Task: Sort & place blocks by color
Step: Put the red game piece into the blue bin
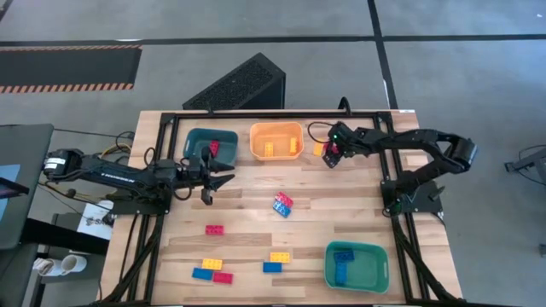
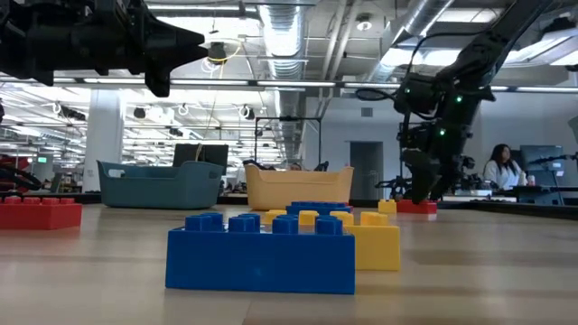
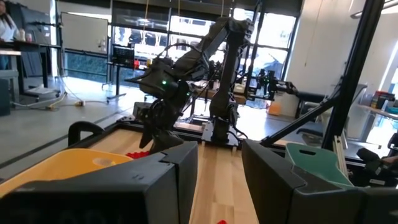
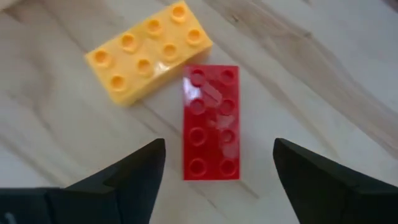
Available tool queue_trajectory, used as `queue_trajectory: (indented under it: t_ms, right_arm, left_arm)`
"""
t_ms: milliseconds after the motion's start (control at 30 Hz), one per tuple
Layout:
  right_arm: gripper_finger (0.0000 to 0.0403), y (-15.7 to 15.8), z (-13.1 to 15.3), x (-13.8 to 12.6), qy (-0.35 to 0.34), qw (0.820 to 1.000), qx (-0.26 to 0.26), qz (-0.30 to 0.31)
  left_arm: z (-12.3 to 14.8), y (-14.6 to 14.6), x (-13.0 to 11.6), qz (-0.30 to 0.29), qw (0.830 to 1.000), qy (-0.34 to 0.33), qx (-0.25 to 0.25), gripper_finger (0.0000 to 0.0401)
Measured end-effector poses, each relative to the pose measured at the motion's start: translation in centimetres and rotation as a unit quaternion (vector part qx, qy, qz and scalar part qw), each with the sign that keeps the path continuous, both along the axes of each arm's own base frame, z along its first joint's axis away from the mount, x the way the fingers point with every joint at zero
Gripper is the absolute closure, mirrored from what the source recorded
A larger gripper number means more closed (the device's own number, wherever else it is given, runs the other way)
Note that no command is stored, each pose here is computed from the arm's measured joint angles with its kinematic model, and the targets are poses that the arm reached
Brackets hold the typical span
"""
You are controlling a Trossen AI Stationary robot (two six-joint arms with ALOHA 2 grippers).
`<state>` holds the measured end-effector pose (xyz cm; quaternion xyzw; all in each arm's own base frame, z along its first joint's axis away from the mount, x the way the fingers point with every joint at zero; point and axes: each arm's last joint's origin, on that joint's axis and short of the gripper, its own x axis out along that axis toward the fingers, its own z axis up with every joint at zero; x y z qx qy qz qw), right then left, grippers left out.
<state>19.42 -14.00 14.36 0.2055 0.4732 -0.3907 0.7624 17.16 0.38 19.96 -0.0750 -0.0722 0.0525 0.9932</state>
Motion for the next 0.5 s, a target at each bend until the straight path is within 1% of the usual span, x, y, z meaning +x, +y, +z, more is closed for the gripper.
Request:
queue_trajectory:
  t_ms: [67,133,233,333,500]
  right_arm:
    - [0.0070,-0.5,-0.4,-0.1,-0.001,1.000,0.004,-0.008]
    - [0.0074,-0.9,-0.9,-0.2,0.004,1.000,0.010,-0.015]
    - [0.0102,-1.3,-1.5,-0.2,0.005,0.999,0.028,-0.018]
    - [0.0152,-1.4,-2.0,-0.1,0.003,0.999,0.043,-0.015]
    - [0.0272,-0.4,-1.3,0.0,0.000,0.999,0.046,0.003]
  left_arm:
    - [0.0,0.0,0.0,0.000,1.000,0.002,0.000,0.0287]
    - [0.0,0.0,0.0,0.000,1.000,0.002,0.000,0.0287]
    - [0.0,0.0,0.0,0.000,1.000,0.002,0.000,0.0287]
    - [0.0,0.0,0.0,0.000,1.000,0.002,0.000,0.0287]
    - [0.0,0.0,0.0,0.000,1.000,0.002,0.000,0.0287]
